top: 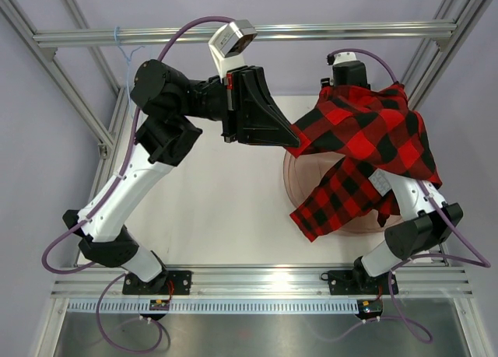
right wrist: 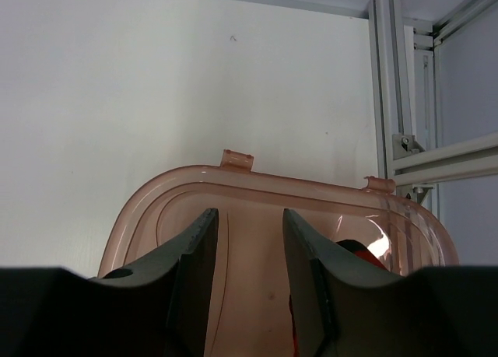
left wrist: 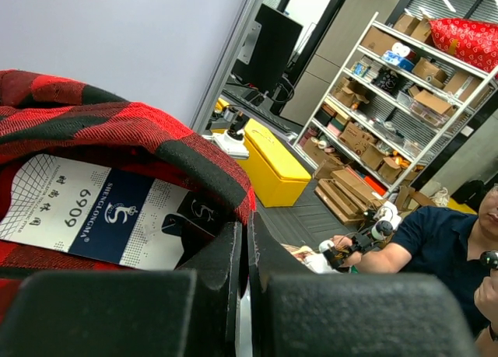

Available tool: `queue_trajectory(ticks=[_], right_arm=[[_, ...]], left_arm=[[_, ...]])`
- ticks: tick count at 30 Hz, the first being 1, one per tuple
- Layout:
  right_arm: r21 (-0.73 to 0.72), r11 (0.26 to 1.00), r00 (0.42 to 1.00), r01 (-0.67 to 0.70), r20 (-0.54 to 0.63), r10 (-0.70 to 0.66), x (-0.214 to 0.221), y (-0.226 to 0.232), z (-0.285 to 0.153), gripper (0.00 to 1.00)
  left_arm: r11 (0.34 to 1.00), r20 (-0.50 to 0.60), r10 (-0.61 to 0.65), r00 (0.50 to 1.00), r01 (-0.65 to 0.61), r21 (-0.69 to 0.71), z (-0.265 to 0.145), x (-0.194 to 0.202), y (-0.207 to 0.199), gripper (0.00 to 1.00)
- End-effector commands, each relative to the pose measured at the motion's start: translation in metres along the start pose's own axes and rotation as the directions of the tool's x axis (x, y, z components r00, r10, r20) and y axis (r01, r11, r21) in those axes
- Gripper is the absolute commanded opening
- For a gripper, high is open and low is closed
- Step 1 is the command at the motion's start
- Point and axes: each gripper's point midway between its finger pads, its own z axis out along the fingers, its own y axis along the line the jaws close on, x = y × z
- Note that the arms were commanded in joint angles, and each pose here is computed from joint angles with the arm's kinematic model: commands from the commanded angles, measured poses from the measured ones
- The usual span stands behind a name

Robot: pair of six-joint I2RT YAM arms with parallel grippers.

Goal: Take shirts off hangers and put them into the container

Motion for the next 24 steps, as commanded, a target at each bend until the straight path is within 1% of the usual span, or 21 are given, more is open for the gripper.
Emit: queue_trajectory(ticks=[1,6,11,14,15,18,19,21,22,24], right_arm=[[-0.009,1.000,0.999,0.010,0.040,-0.010,-0.022,-0.007,-0.005,0.47],[-0.016,1.000,0.999,0.008,0.041,-0.007,-0.028,-0.009,-0.006,0.47],[-0.028,1.000,1.000,0.013,-0.023,-0.014,-0.008,-0.004,0.006,0.48],[-0.023,1.000,0.998,0.011,-0.053,-0.012,0.007,-0.001,0.017,0.50],[-0.021,1.000,0.998,0.006,-0.057,-0.007,0.009,-0.002,0.019,0.50],[-0.017,1.000,0.997,-0.011,-0.075,0.010,0.017,-0.002,0.027,0.50],[-0.013,1.000,0.996,-0.017,-0.088,0.016,0.020,-0.005,0.030,0.50],[-0.020,1.000,0.995,-0.021,-0.096,0.019,0.021,-0.005,0.032,0.50],[-0.024,0.999,0.995,-0.031,-0.098,0.029,0.022,-0.004,0.032,0.50],[-0.035,0.998,0.992,-0.051,-0.113,0.046,0.028,-0.001,0.032,0.50]], left_arm=[[0.996,-0.033,0.051,0.998,-0.048,0.072,-0.003,0.003,-0.026,0.00],[0.997,-0.036,0.049,0.998,-0.047,0.065,-0.003,0.006,-0.022,0.00],[0.999,-0.045,0.023,0.999,-0.021,0.047,-0.002,0.013,-0.004,0.00],[0.999,-0.058,-0.004,0.998,0.007,0.045,0.003,0.024,0.015,0.00],[0.999,-0.071,-0.027,0.997,0.030,0.043,0.006,0.032,0.026,0.00],[0.997,-0.100,-0.048,0.994,0.053,0.052,0.015,0.045,0.043,0.00],[0.996,-0.117,-0.072,0.990,0.078,0.049,0.020,0.052,0.057,0.00],[0.993,-0.142,-0.094,0.985,0.102,0.056,0.027,0.064,0.069,0.00],[0.991,-0.160,-0.118,0.980,0.128,0.051,0.031,0.072,0.084,0.00],[0.989,-0.169,-0.129,0.977,0.140,0.053,0.036,0.078,0.094,0.00]])
